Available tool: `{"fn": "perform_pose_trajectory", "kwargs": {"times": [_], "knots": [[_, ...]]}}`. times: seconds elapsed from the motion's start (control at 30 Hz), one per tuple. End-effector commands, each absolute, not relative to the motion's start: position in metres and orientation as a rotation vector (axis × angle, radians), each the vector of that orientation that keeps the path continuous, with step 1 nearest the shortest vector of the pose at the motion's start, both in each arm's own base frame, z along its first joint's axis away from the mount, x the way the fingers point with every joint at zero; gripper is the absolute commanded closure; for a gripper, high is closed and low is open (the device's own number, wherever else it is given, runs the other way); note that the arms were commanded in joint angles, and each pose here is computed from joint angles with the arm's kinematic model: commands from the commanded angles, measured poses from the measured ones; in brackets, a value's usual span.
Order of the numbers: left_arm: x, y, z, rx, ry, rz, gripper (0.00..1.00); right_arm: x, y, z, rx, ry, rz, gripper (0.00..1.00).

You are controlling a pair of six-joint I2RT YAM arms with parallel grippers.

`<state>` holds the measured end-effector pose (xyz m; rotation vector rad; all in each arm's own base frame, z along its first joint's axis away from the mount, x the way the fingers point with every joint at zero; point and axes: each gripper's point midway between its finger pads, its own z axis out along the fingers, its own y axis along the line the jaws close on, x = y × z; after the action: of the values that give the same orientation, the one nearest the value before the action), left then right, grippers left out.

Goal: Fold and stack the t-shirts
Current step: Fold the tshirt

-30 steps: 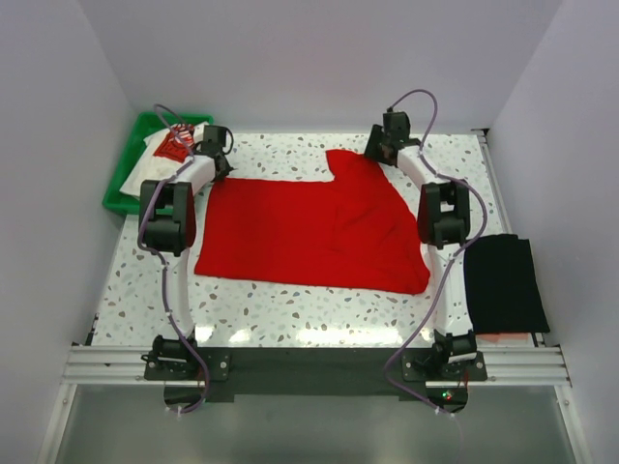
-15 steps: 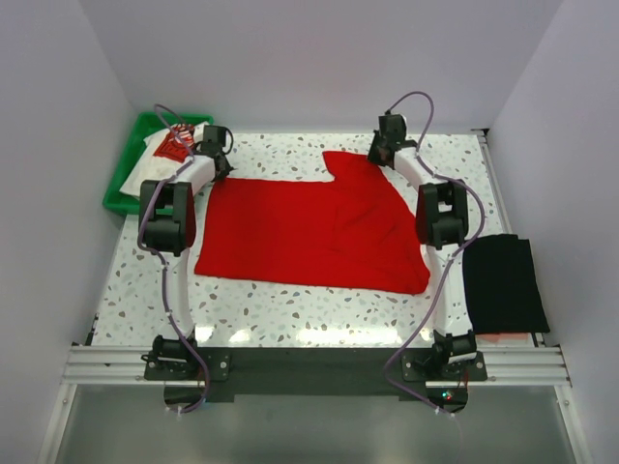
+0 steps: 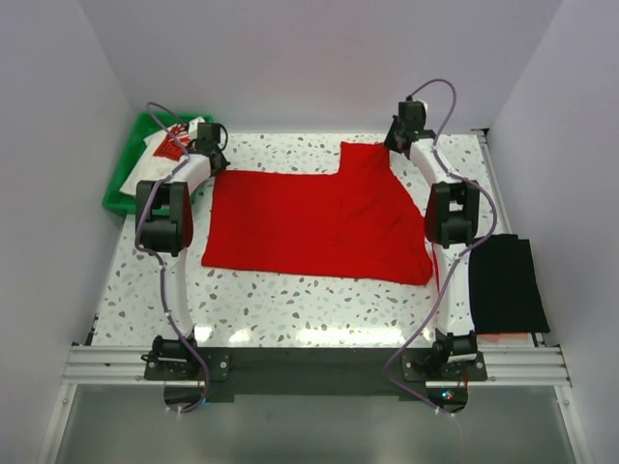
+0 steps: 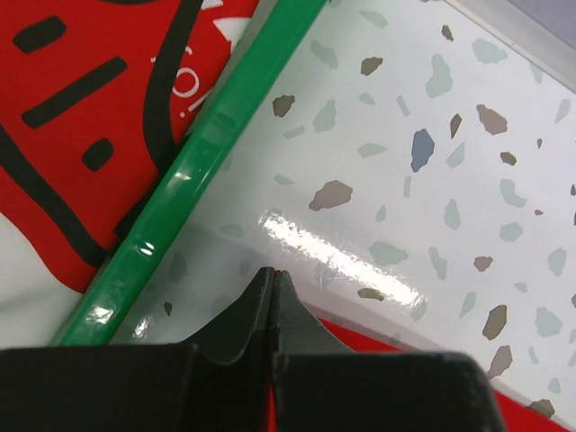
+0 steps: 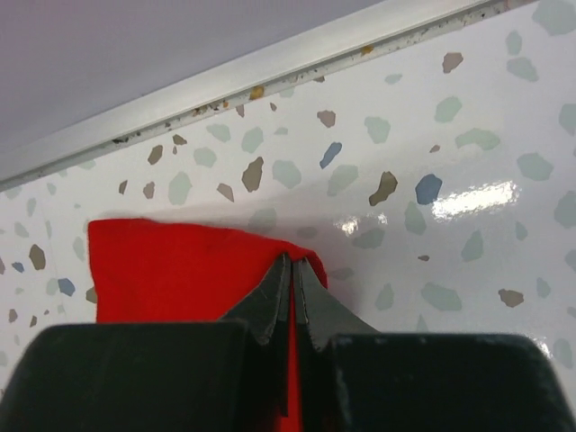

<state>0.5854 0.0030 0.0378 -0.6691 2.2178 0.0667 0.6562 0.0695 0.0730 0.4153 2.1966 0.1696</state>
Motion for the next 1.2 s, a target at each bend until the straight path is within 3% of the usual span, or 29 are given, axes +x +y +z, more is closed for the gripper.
{"fn": "perform_pose_trajectory", "kwargs": {"times": [0.0,0.4,1.17], "knots": [[0.615,0.013,0.105,-0.670,2.041,-0.015,1.00,0.674,0.066,0.163,0.407,2.024,0.220,1.00],[0.622,0.009,0.131,-0.642,2.002,-0.119,1.00,0.639,0.059,0.206,0.416,1.993,0.219,1.00],[0.531,0.021,0.119,-0.706,2.087,-0.105,1.00,0.436,0.053,0.179,0.526,2.108,0.226,1.00]]}}
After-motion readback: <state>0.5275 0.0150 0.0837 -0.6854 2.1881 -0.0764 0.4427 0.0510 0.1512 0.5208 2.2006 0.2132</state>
